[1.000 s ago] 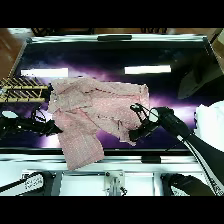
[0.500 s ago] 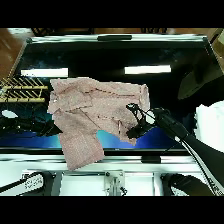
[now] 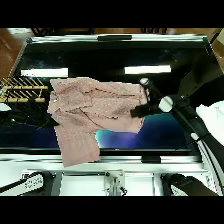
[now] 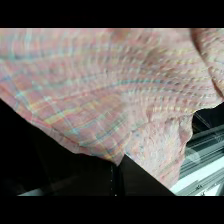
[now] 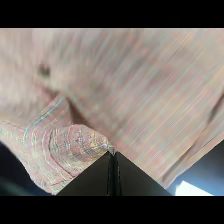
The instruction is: Fold the shirts.
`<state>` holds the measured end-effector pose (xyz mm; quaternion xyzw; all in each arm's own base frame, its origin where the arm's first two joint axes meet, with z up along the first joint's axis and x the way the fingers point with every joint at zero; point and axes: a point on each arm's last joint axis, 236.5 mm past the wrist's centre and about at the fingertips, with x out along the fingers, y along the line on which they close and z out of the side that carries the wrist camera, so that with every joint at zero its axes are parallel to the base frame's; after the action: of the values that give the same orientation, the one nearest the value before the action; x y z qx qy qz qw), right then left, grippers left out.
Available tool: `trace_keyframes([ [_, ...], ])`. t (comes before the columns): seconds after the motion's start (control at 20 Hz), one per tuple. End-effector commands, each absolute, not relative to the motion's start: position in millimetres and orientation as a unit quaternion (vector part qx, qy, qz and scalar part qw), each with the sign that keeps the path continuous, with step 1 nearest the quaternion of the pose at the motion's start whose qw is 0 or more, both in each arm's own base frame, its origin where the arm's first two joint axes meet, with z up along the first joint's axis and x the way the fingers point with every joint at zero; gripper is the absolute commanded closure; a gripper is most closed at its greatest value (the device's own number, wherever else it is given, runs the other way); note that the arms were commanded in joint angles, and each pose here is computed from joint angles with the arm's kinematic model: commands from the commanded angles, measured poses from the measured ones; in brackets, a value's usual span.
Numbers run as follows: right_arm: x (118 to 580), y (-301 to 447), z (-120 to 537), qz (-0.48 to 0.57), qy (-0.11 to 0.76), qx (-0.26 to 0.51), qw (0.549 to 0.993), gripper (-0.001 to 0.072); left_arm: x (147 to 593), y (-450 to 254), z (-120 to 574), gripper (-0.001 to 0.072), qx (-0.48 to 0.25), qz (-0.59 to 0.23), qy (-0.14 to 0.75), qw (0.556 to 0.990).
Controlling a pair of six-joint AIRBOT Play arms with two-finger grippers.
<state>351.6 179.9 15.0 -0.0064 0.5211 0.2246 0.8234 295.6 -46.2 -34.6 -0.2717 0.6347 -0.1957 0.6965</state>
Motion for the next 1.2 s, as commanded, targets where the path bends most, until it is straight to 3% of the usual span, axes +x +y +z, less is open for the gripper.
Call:
trace_keyframes([
  [0.0,412.9,151.3,58.8,0.158,0.436,0.074,0.883,0.0662,319.8,-37.9,-6.1,0.0679,-0.248,-0.204,0.607,0.727],
  [0.45,443.8,136.3,8.4,0.08,0.46,0.165,0.869,0.0662,326.7,-37.9,1.7,0.068,-0.246,-0.207,0.597,0.735],
  [0.7,455.0,121.7,20.3,0.056,0.437,0.163,0.883,0.0662,327.6,-39.1,2.9,0.0679,-0.249,-0.208,0.595,0.735],
  [1.05,447.1,117.0,-23.8,0.002,0.492,0.208,0.845,0.0657,318.7,-40.2,-7.0,0.068,-0.244,-0.212,0.605,0.728],
  [1.1,448.2,115.6,-21.7,0.001,0.49,0.212,0.846,0.052,315.5,-41.4,-9.9,0.068,-0.243,-0.216,0.608,0.725],
  [1.15,447.8,114.0,-17.6,0.001,0.492,0.217,0.843,0.0239,312.4,-42.7,-11.7,0.0679,-0.244,-0.217,0.611,0.721],
])
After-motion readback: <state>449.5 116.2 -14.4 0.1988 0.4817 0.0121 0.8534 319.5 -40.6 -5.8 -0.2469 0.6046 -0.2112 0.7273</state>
